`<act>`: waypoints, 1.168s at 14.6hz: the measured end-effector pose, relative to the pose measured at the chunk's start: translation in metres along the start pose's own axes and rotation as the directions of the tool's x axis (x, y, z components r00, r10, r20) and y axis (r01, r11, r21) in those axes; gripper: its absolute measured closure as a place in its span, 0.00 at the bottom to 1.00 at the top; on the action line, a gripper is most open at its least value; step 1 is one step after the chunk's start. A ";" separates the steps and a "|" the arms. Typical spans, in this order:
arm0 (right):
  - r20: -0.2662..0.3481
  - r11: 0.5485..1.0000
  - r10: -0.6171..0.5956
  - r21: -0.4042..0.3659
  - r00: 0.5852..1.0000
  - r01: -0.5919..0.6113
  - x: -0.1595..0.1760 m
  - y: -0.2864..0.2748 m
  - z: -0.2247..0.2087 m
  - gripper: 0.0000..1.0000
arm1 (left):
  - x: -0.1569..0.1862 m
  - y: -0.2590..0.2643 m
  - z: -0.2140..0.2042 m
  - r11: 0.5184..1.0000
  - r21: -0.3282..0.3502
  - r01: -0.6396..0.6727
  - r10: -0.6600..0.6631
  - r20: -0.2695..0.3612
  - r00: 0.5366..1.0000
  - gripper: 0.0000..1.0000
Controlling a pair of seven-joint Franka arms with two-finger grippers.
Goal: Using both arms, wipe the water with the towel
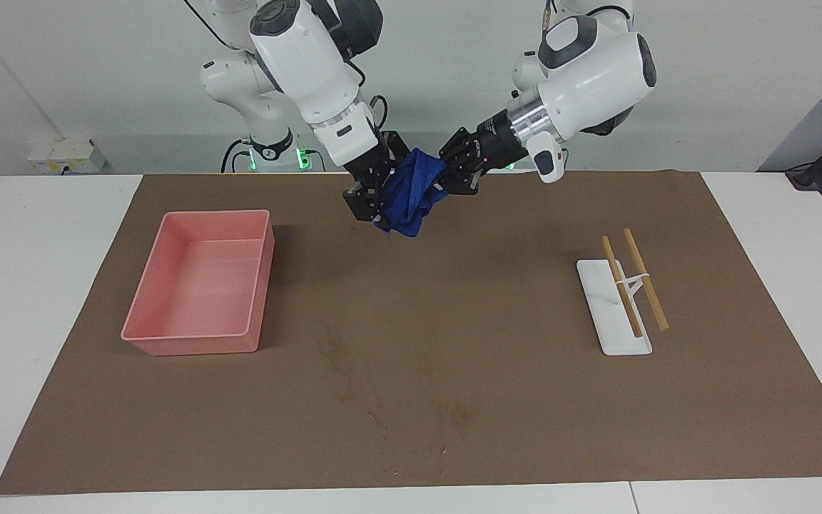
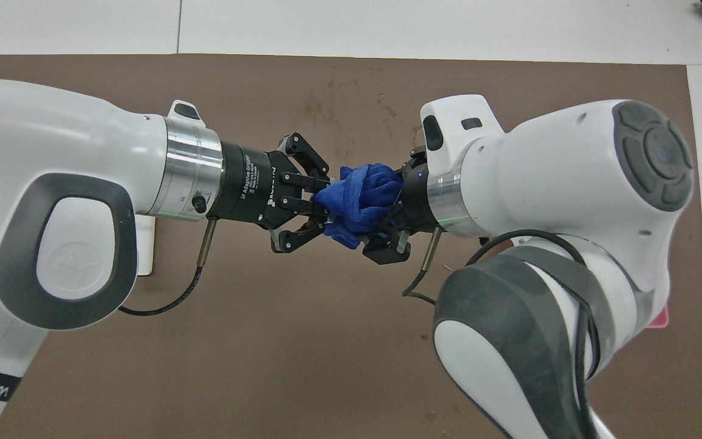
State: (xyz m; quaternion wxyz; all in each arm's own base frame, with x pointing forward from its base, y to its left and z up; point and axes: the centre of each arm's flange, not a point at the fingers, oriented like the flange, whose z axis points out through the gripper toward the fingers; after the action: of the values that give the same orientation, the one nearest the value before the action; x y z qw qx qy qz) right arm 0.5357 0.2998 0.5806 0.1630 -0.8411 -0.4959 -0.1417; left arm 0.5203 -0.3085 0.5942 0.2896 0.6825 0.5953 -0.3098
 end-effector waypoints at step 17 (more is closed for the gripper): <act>-0.013 1.000 -0.007 -0.003 1.000 0.007 0.007 -0.008 0.002 0.78 | 0.001 -0.005 0.003 0.999 -0.006 -0.048 0.047 -0.017 0.999 0.57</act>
State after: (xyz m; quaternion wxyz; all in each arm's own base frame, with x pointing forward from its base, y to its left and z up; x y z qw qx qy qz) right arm 0.5321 0.3097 0.5831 0.1644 -0.8388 -0.4974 -0.1486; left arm 0.5149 -0.3096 0.5908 0.2942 0.6980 0.5824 -0.2951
